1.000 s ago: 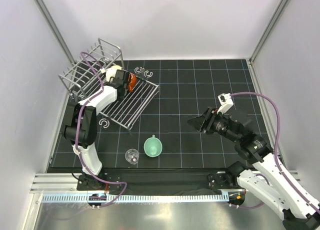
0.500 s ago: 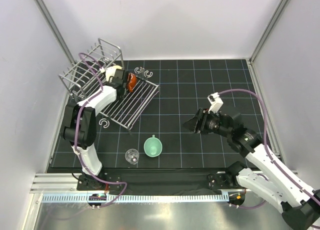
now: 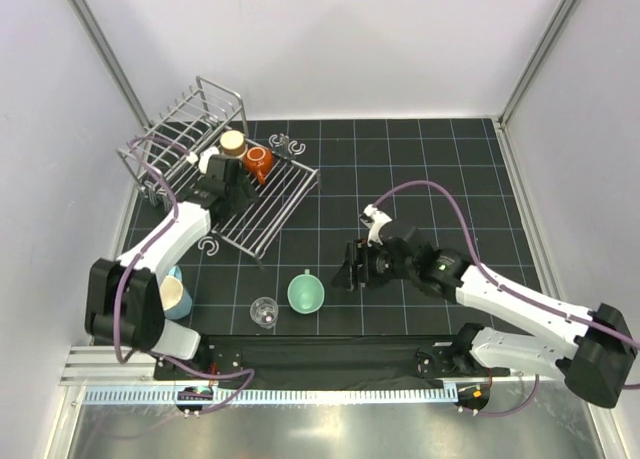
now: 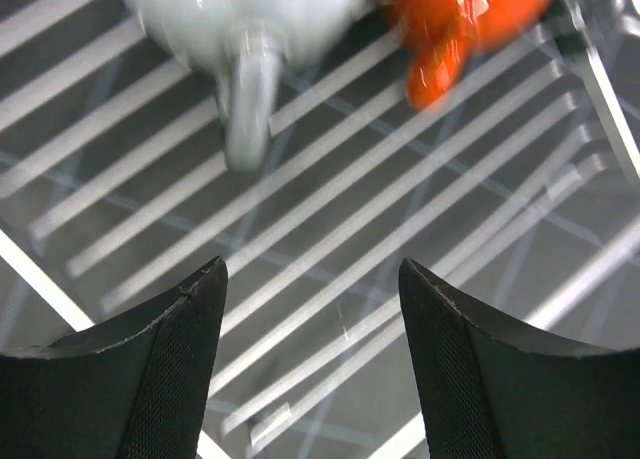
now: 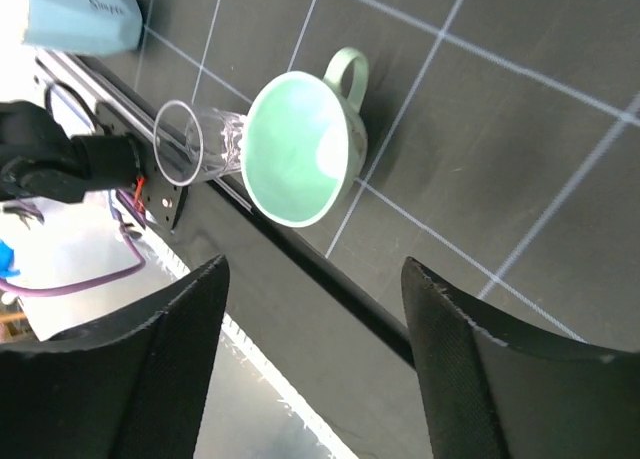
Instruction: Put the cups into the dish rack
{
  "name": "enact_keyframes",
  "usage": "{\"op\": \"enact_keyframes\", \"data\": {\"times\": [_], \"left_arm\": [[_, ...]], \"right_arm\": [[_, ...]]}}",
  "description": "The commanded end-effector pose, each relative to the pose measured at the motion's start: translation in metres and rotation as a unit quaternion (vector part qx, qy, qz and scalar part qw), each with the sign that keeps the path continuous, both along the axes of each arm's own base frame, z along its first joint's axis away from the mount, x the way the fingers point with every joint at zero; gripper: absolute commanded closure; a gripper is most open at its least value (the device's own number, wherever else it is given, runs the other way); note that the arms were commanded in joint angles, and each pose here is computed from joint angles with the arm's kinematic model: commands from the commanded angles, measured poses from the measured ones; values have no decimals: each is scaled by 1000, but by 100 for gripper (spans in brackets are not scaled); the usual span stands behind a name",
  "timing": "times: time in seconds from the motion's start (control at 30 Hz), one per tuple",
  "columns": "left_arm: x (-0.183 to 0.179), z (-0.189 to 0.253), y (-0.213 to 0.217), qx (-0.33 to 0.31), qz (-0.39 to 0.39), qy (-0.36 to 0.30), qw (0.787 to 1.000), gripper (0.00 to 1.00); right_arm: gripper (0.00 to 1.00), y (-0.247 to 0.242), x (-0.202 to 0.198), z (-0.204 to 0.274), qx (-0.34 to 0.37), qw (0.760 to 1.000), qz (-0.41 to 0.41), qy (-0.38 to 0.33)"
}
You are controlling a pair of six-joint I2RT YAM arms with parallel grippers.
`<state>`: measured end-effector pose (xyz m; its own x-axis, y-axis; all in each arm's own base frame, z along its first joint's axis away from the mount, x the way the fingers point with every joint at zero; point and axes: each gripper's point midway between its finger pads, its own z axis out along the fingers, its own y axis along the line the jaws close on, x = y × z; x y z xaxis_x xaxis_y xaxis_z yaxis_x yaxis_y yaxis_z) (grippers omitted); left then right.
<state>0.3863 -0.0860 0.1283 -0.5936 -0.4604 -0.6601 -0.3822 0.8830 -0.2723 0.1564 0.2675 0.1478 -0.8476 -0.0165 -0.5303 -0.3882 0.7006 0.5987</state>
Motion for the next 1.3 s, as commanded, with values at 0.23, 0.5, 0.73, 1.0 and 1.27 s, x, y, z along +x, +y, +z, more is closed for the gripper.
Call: {"op": "enact_keyframes", "data": {"times": [0.23, 0.5, 0.73, 1.0, 1.27], "left_arm": [[-58, 72, -54, -196, -95, -81, 973, 30], [-94, 115, -75, -266, -166, -122, 942, 28], [-106, 117, -71, -266, -167, -129, 940, 26], [-116, 127, -86, -298, -207, -116, 925, 28], [-123, 127, -89, -299, -224, -121, 920, 30]], "right_arm": [[28, 57, 8, -12, -11, 1000, 18, -4], [32, 72, 7, -41, -64, 998, 8, 17], [38, 73, 3, -62, -88, 996, 2, 31], [44, 70, 14, -80, -115, 993, -22, 18], [57, 79, 25, -86, -115, 993, -34, 12]]}}
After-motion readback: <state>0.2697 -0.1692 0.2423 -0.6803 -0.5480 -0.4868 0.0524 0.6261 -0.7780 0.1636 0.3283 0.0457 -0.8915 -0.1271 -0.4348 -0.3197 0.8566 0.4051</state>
